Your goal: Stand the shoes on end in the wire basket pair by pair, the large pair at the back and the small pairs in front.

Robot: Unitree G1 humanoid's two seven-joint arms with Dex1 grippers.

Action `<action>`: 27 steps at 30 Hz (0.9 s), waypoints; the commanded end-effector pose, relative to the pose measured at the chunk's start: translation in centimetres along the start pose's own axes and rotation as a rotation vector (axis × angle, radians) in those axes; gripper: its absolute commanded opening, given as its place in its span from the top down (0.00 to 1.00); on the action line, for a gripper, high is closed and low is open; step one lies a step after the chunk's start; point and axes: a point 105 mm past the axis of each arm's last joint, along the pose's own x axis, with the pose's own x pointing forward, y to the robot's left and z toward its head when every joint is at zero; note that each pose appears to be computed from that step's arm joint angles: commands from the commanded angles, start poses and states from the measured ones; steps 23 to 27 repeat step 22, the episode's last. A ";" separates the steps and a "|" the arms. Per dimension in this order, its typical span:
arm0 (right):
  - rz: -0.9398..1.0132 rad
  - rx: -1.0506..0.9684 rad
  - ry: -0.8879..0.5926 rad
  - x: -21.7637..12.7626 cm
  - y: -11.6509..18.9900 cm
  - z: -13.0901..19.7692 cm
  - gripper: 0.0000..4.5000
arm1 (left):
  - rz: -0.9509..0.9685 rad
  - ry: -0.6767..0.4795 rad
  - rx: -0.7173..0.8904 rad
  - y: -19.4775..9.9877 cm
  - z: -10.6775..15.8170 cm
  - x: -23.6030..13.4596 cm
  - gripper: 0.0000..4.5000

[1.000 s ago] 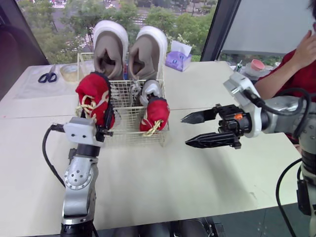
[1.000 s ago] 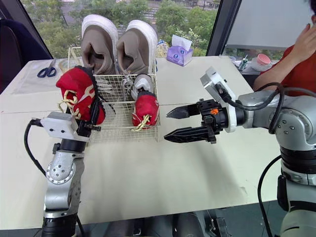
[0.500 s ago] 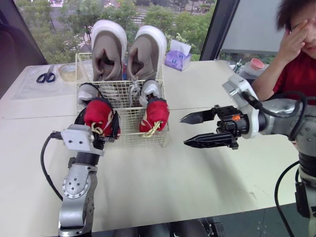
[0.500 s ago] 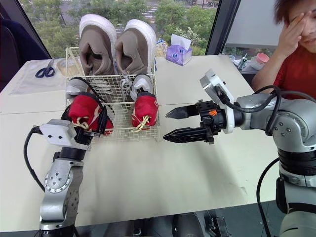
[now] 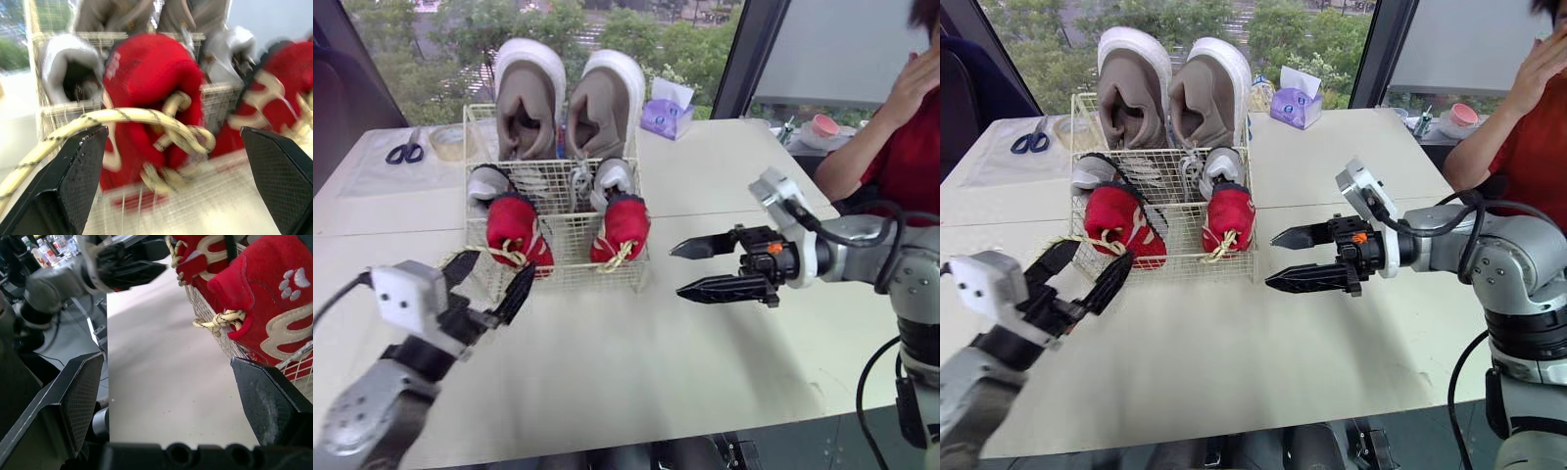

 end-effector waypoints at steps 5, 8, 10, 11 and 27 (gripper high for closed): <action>-0.038 0.006 -0.005 -0.8 -0.8 -1.4 0.00 | -0.118 0.272 -0.115 0.8 -0.9 -4.3 0.01; -0.068 0.055 0.017 -1.0 -1.4 -3.3 0.00 | -0.122 0.425 -0.067 1.8 -2.7 -5.4 0.01; -0.090 0.075 0.033 -1.1 -1.6 -4.4 0.00 | -0.143 0.483 -0.066 2.0 -3.6 -6.0 0.01; -0.103 0.080 0.042 -1.2 -1.7 -4.9 0.00 | -0.172 0.510 -0.083 1.9 -4.1 -6.4 0.01; -0.136 0.087 0.030 -1.4 -1.4 -5.8 0.00 | -0.264 0.542 -0.107 2.7 -5.6 -6.3 0.01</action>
